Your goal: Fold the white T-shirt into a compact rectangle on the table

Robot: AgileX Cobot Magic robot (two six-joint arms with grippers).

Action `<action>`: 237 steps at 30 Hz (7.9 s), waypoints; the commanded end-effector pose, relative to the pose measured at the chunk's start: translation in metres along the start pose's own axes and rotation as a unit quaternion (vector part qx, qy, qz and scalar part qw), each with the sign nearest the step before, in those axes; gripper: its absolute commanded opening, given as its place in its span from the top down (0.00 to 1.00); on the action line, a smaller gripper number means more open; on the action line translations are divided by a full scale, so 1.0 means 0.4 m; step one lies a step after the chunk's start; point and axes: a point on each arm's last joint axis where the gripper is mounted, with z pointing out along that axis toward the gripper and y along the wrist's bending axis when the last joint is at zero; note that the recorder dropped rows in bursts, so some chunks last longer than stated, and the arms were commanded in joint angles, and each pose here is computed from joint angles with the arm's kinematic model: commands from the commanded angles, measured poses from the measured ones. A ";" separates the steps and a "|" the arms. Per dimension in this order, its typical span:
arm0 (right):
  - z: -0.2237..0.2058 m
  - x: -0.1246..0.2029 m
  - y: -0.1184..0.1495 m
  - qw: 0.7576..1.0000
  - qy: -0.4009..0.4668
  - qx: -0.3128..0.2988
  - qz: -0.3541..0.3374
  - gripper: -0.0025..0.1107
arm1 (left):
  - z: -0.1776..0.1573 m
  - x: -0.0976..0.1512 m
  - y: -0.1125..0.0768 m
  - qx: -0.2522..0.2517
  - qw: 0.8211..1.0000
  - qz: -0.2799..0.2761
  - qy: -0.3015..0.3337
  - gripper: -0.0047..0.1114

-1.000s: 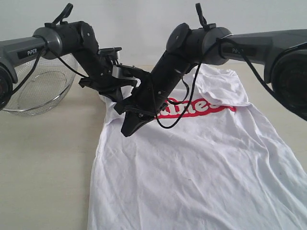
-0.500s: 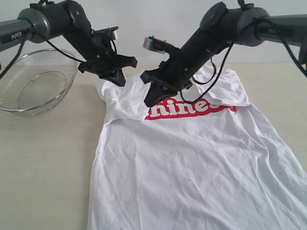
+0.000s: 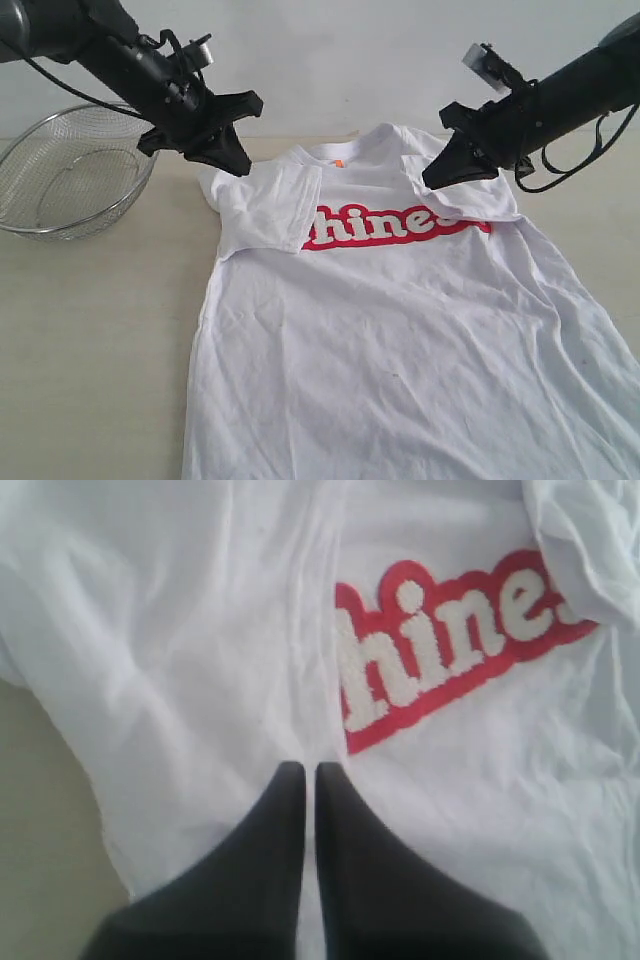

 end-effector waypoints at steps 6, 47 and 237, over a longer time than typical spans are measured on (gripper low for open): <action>0.018 0.049 0.076 0.999 0.030 -0.027 -0.005 0.98 | -0.075 0.221 -0.088 0.024 0.998 -0.051 -0.011 0.92; -0.327 0.445 0.207 0.970 -0.130 0.167 0.116 0.98 | -0.242 0.725 -0.109 0.111 0.984 -0.011 -0.142 0.77; 0.396 0.789 0.565 0.952 0.214 0.110 -0.189 0.53 | -0.110 0.970 0.003 0.096 0.975 -0.198 0.032 0.50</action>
